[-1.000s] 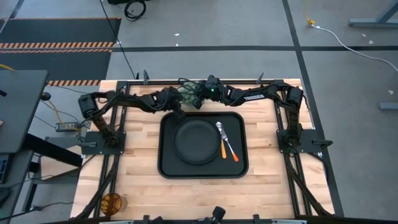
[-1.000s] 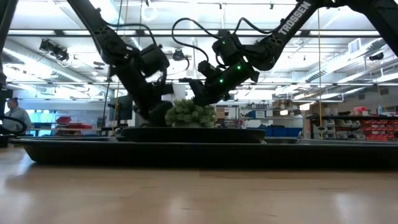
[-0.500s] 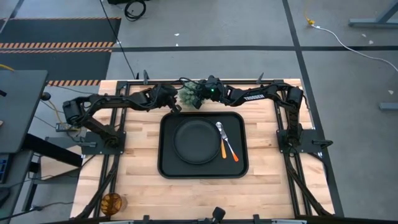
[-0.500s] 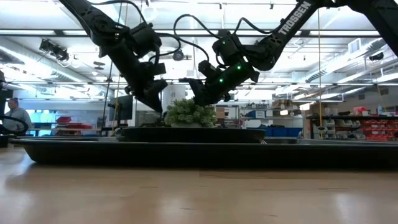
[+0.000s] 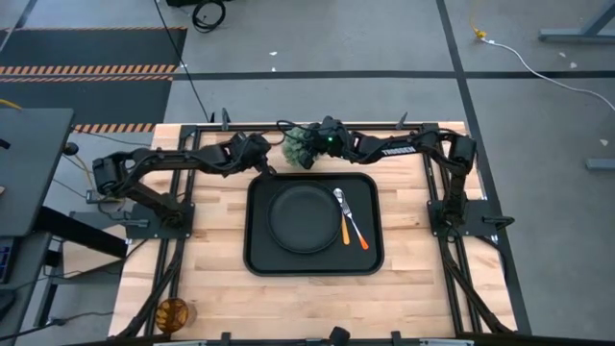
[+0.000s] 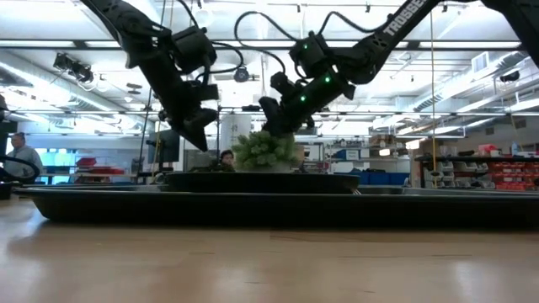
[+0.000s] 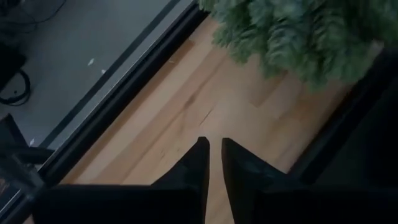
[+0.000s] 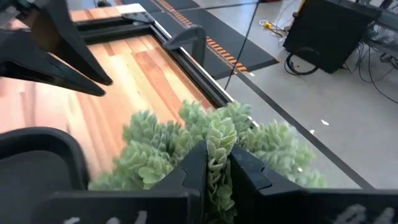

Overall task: Pick and place plate/cup/fork/spoon on tray
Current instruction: Move the gray vase plant to the top right of the table

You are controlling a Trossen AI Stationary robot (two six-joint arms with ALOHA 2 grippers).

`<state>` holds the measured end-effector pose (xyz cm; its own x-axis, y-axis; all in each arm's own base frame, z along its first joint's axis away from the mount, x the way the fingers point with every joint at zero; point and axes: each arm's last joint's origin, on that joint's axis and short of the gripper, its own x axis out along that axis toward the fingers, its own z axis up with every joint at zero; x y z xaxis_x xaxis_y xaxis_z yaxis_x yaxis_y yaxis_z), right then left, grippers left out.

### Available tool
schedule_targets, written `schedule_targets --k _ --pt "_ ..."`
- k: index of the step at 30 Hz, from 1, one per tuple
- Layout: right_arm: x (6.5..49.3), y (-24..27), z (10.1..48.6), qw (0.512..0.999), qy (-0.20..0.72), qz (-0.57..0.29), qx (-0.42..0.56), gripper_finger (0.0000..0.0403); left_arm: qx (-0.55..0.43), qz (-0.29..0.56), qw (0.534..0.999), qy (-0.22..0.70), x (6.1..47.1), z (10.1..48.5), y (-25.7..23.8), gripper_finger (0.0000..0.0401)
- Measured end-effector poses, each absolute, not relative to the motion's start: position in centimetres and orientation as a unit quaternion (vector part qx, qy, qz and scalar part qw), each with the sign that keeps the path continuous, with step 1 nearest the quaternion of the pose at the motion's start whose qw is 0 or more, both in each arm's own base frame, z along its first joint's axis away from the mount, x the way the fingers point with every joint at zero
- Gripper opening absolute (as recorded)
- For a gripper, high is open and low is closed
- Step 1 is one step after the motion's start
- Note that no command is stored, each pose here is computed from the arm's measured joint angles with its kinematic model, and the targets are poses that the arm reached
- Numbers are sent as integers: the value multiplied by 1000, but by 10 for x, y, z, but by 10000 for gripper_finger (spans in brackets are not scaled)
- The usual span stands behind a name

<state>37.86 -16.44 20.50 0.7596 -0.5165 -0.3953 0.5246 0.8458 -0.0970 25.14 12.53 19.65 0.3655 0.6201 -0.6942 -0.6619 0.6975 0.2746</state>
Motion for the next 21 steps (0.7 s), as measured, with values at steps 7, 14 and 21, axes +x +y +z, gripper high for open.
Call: schedule_targets --k 7,14,21 --pt "376 -149 222 941 212 -264 -4 48 -36 383 823 417 241 209 110 48" --pt "357 -126 258 927 221 -304 -10 48 -16 365 822 437 237 215 86 48" --pt "320 -108 271 900 214 -379 -16 48 33 327 835 440 243 216 76 48"
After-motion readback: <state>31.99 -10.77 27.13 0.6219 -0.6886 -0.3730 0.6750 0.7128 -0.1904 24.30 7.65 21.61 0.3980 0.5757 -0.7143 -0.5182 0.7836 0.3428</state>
